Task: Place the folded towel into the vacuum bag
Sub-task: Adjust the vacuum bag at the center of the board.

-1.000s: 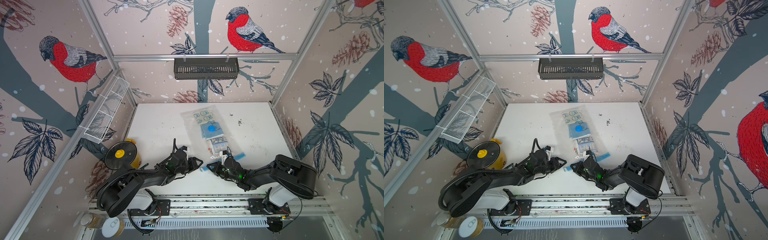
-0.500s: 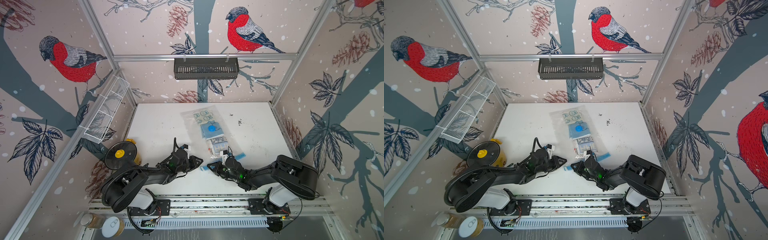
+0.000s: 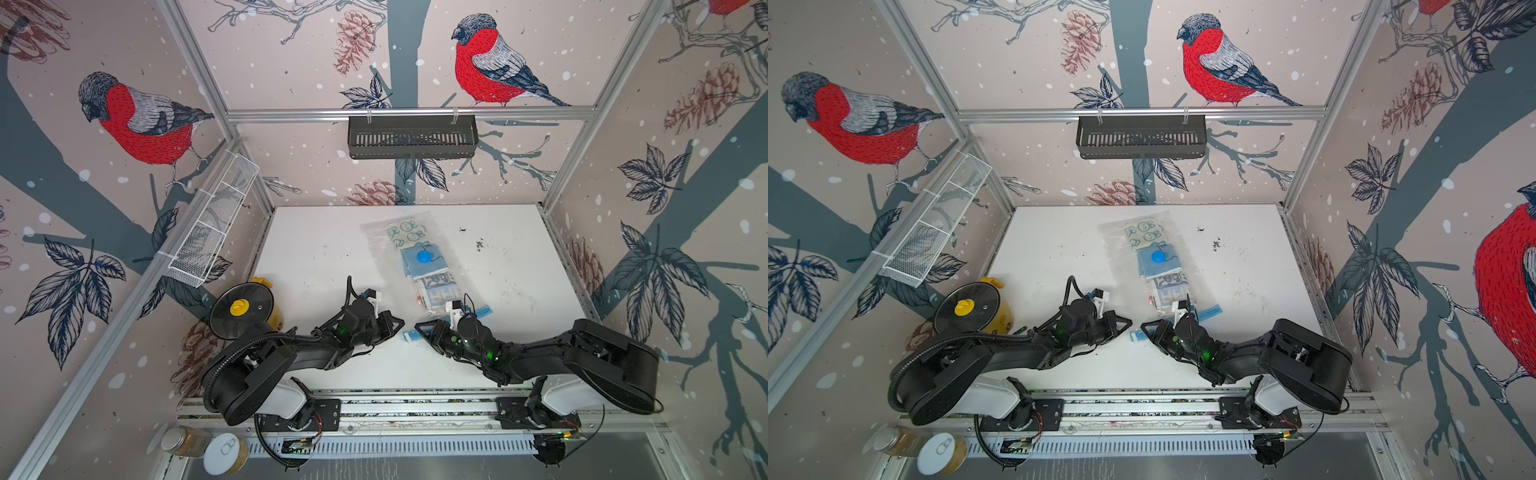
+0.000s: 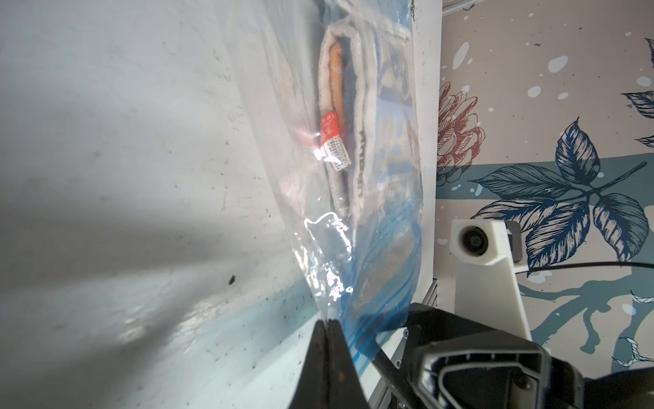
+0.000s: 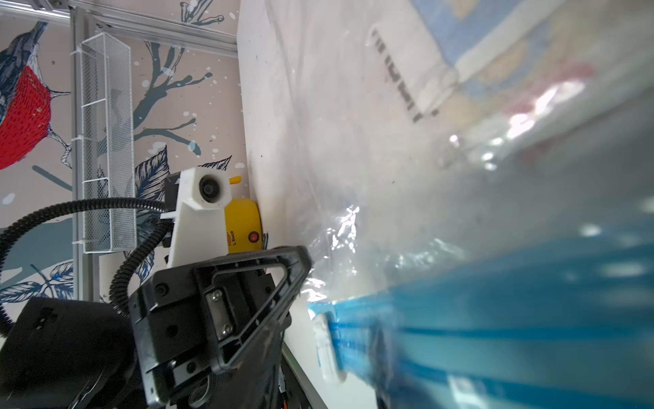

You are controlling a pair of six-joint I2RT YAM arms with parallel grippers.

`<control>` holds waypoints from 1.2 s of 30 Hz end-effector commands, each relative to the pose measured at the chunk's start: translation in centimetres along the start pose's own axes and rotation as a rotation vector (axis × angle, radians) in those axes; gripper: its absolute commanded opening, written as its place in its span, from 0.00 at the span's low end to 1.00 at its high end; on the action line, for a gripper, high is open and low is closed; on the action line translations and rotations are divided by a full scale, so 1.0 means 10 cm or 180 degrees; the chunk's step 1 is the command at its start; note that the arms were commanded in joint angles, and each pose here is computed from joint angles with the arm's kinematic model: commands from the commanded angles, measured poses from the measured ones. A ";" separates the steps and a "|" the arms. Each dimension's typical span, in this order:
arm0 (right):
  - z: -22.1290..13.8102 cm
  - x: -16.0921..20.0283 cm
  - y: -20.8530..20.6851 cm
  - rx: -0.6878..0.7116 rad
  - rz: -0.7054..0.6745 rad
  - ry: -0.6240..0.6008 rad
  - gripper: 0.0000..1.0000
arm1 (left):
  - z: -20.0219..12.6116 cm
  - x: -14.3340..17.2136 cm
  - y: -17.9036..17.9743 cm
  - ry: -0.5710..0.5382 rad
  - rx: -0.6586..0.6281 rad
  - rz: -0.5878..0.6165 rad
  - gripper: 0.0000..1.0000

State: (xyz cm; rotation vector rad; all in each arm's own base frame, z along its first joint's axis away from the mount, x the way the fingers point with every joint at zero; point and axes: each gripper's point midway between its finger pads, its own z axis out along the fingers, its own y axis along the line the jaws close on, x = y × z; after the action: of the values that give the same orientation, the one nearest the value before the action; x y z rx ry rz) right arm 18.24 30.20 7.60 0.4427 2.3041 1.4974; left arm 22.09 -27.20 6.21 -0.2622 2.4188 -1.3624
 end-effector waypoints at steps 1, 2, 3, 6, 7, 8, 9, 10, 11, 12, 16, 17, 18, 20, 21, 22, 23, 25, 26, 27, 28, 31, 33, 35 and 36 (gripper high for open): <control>-0.08 -0.01 -0.04 0.0079 0.0174 -0.0120 0.48 | 0.00 -0.05 -0.16 -0.0069 0.0186 -0.0028 0.00; -0.10 0.01 -0.05 0.0089 0.0207 -0.0129 0.49 | 0.00 -0.05 -0.19 -0.0075 0.0201 -0.0036 0.00; -0.13 0.02 -0.05 0.0091 0.0233 -0.0145 0.50 | 0.00 -0.06 -0.21 -0.0083 0.0217 -0.0036 0.00; -0.17 0.09 -0.02 0.0041 0.0295 -0.0162 0.51 | 0.01 -0.08 -0.28 -0.0100 0.0250 -0.0032 0.00; -0.18 0.10 0.00 0.0021 0.0312 -0.0164 0.52 | 0.02 -0.09 -0.30 -0.0108 0.0252 -0.0036 0.00; -0.18 0.12 0.01 -0.0009 0.0326 -0.0160 0.53 | 0.02 -0.09 -0.31 -0.0112 0.0256 -0.0039 0.00; -0.19 0.14 0.02 -0.0035 0.0351 -0.0160 0.53 | 0.02 -0.10 -0.32 -0.0120 0.0256 -0.0046 0.00; -0.20 0.15 0.03 -0.0065 0.0371 -0.0165 0.54 | 0.02 -0.10 -0.32 -0.0119 0.0254 -0.0046 0.00; -0.20 0.16 0.03 -0.0094 0.0392 -0.0173 0.54 | 0.03 -0.10 -0.33 -0.0115 0.0262 -0.0048 0.00; -0.21 0.17 0.04 -0.0125 0.0416 -0.0182 0.54 | 0.04 -0.10 -0.34 -0.0102 0.0263 -0.0047 0.00; -0.23 0.14 0.16 -0.0319 0.0388 -0.0264 0.55 | 0.09 -0.03 -0.33 -0.0017 0.0250 -0.0043 0.00; -0.22 0.14 0.20 -0.0342 0.0350 -0.0265 0.55 | 0.09 -0.01 -0.32 0.0012 0.0246 -0.0060 0.00; -0.21 0.14 0.22 -0.0351 0.0318 -0.0281 0.54 | 0.10 0.01 -0.32 0.0033 0.0247 -0.0077 0.00; -0.19 0.15 0.23 -0.0350 0.0273 -0.0305 0.54 | 0.10 0.03 -0.30 0.0059 0.0254 -0.0101 0.00; -0.18 0.15 0.22 -0.0350 0.0275 -0.0320 0.53 | 0.09 0.04 -0.30 0.0074 0.0252 -0.0105 0.00; -0.17 0.15 0.21 -0.0356 0.0284 -0.0327 0.52 | 0.08 0.05 -0.30 0.0081 0.0243 -0.0106 0.00; -0.17 0.16 0.19 -0.0370 0.0307 -0.0336 0.52 | 0.07 0.06 -0.29 0.0083 0.0229 -0.0102 0.00; -0.16 0.17 0.15 -0.0367 0.0339 -0.0344 0.52 | 0.05 0.06 -0.27 0.0085 0.0193 -0.0082 0.00; -0.14 0.20 0.14 -0.0365 0.0358 -0.0332 0.52 | 0.04 0.06 -0.28 0.0082 0.0185 -0.0067 0.00; -0.13 0.21 0.13 -0.0368 0.0366 -0.0330 0.53 | 0.03 0.06 -0.27 0.0078 0.0173 -0.0053 0.00; -0.12 0.23 0.13 -0.0376 0.0377 -0.0322 0.53 | 0.02 0.07 -0.26 0.0078 0.0155 -0.0044 0.00; -0.11 0.25 0.13 -0.0435 0.0423 -0.0323 0.51 | 0.02 0.09 -0.24 0.0098 0.0135 -0.0031 0.00; -0.11 0.25 0.16 -0.0518 0.0450 -0.0330 0.49 | 0.03 0.10 -0.21 0.0124 0.0124 -0.0037 0.00; -0.11 0.26 0.17 -0.0567 0.0462 -0.0338 0.46 | 0.04 0.12 -0.21 0.0150 0.0131 -0.0036 0.00; -0.11 0.26 0.18 -0.0594 0.0468 -0.0334 0.44 | 0.04 0.12 -0.20 0.0158 0.0125 -0.0038 0.00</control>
State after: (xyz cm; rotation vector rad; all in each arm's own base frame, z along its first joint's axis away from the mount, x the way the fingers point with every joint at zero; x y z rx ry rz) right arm 15.17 30.76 7.10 0.6098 2.1760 1.5884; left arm 21.32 -28.66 7.23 -0.2643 2.4358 -1.4110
